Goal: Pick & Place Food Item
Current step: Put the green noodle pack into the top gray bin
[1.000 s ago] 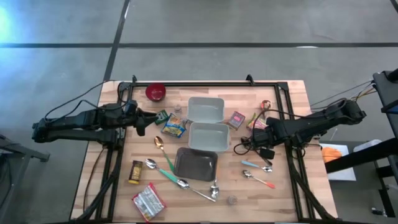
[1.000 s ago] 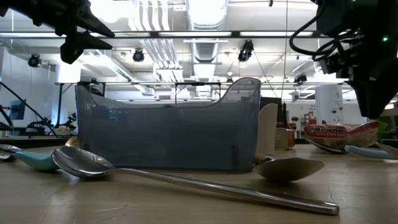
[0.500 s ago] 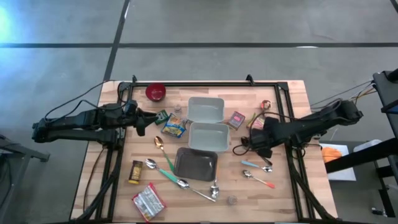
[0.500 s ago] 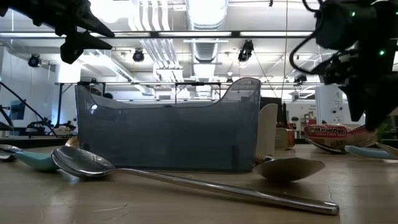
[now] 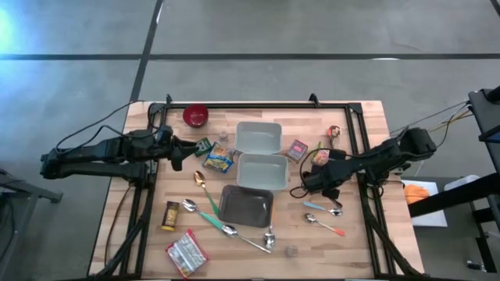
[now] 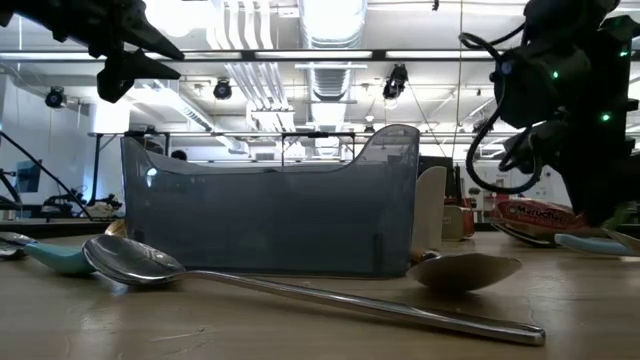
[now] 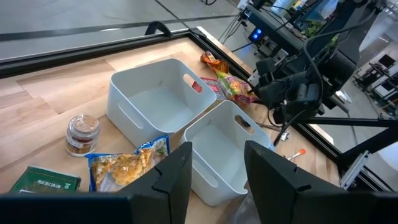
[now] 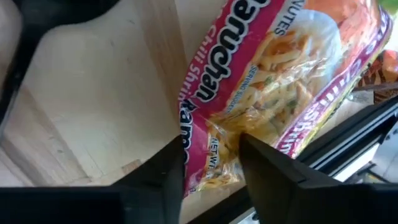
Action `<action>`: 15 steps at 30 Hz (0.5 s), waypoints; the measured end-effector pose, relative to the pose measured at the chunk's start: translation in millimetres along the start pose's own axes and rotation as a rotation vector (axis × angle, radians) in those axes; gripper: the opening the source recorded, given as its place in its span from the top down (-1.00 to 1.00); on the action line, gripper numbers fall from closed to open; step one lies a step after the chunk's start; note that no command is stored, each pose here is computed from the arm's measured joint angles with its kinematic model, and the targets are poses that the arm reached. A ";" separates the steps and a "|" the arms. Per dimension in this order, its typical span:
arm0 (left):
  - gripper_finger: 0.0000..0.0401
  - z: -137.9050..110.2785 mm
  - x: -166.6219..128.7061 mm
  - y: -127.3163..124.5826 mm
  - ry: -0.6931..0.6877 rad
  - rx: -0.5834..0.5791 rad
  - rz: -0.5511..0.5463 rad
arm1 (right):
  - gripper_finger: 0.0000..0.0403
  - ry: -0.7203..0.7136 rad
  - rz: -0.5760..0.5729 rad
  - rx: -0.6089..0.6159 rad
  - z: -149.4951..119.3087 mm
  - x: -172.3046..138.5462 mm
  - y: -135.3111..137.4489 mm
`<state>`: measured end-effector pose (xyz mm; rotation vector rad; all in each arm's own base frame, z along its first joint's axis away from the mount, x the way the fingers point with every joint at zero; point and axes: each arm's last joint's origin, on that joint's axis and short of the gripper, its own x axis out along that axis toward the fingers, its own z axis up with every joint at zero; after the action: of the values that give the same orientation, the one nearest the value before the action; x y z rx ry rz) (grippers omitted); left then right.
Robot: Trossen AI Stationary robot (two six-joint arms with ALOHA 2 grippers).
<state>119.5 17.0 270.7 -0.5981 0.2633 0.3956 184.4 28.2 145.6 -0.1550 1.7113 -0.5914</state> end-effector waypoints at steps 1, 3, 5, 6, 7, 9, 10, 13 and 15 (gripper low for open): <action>0.24 0.0 -0.1 0.0 0.001 0.000 -0.001 | 0.45 -0.003 0.001 0.011 -0.3 -0.6 -0.5; 0.24 0.0 -0.1 -0.1 0.001 -0.001 -0.002 | 0.58 -0.012 0.008 0.033 -1.6 -2.9 -2.3; 0.24 0.0 -0.1 -0.1 0.001 -0.001 -0.002 | 0.72 -0.030 0.019 0.045 -2.3 -7.0 -4.6; 0.24 0.0 -0.1 -0.1 0.001 -0.003 -0.003 | 0.78 -0.040 0.025 0.049 -2.7 -9.4 -5.9; 0.24 -0.1 0.0 0.0 0.002 -0.003 -0.002 | 0.85 -0.048 0.030 0.053 -3.1 -11.5 -7.1; 0.24 -0.1 0.0 0.0 0.002 -0.003 -0.002 | 0.93 -0.066 0.042 0.061 -4.5 -15.1 -9.5; 0.24 -0.1 -0.1 0.0 0.002 -0.003 -0.002 | 0.93 -0.075 0.048 0.067 -5.3 -16.6 -10.7; 0.24 -0.1 0.0 0.0 0.002 -0.002 -0.002 | 0.95 -0.088 0.082 0.107 -8.7 -20.9 -14.1; 0.24 -0.1 0.0 0.0 0.002 -0.003 -0.002 | 0.96 -0.093 0.126 0.146 -11.7 -24.6 -16.5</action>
<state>119.5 16.9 270.6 -0.6014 0.2643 0.3938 175.5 27.7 176.2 0.0287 1.5700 -0.6033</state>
